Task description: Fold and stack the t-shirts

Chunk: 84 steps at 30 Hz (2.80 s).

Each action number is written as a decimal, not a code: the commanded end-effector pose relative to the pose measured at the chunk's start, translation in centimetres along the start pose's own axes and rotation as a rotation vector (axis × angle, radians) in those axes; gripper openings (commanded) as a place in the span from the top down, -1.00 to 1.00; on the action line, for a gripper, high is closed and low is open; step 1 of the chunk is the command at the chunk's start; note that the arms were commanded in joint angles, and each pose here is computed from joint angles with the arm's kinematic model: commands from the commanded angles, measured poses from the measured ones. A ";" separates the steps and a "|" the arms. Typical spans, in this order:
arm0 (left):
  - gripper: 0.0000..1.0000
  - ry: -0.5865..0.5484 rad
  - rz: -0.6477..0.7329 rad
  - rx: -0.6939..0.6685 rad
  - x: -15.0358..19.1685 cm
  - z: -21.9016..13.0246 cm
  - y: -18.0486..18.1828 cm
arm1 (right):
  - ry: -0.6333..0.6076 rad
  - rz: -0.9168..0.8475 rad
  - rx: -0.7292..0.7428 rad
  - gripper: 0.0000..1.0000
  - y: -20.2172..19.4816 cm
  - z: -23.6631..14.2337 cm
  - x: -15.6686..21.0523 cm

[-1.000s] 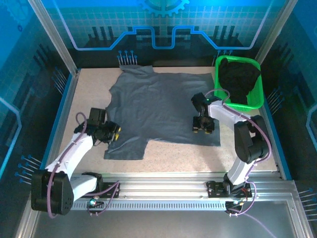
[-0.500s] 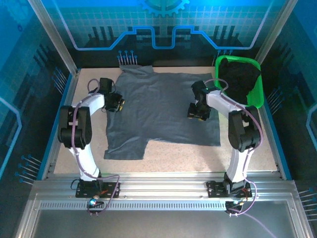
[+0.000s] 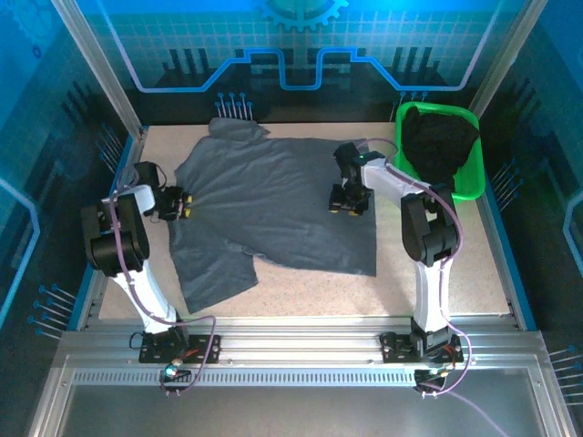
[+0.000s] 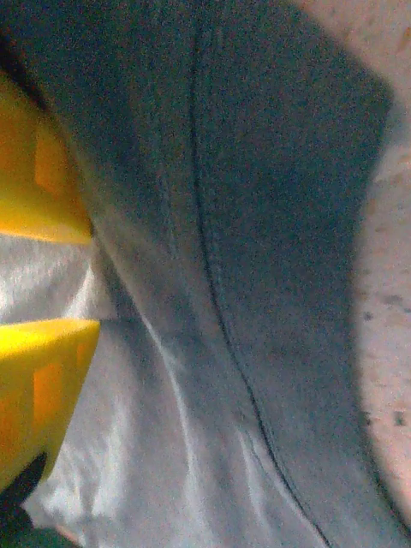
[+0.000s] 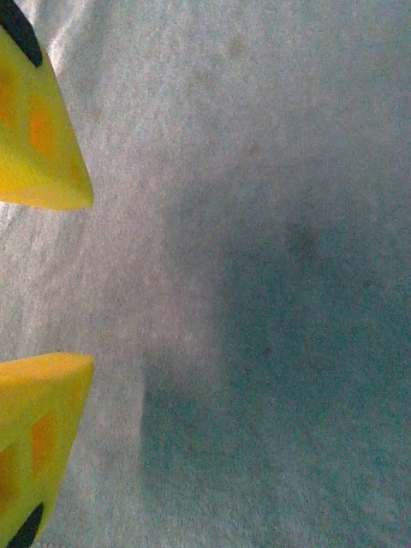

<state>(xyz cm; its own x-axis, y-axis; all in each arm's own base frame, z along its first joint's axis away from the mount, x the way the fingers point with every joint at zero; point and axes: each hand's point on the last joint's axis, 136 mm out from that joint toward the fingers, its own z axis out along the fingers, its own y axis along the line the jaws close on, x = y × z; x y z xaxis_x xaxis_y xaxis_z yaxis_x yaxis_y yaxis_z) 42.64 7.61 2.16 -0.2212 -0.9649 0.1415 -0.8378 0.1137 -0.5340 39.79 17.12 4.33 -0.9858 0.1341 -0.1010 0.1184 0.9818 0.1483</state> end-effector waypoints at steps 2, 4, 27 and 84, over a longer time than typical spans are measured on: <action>0.03 0.064 0.044 0.019 2.2 -1.3 -0.8 | 0.005 -0.028 0.037 0.03 0.6 -1.0 2.8; -0.14 -0.007 0.091 0.012 2.3 -4.2 -1.5 | -0.017 -0.032 0.033 0.02 0.3 -1.7 4.5; -0.07 -0.006 0.063 -0.513 17.4 -17.3 25.9 | 0.183 0.108 0.074 0.02 -5.1 2.1 3.6; 1.00 -0.177 0.123 -0.421 15.7 -17.4 20.7 | 0.120 0.467 -0.065 0.43 -10.1 0.5 13.3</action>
<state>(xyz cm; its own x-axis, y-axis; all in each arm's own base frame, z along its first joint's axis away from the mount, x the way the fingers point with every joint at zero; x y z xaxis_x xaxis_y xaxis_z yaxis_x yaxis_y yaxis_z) 13.23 -1.26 7.18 -0.2480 -0.9677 -0.0450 -0.9565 0.2520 -0.1472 23.80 7.81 1.33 -0.8248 0.5508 0.1282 0.5654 0.8074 0.1688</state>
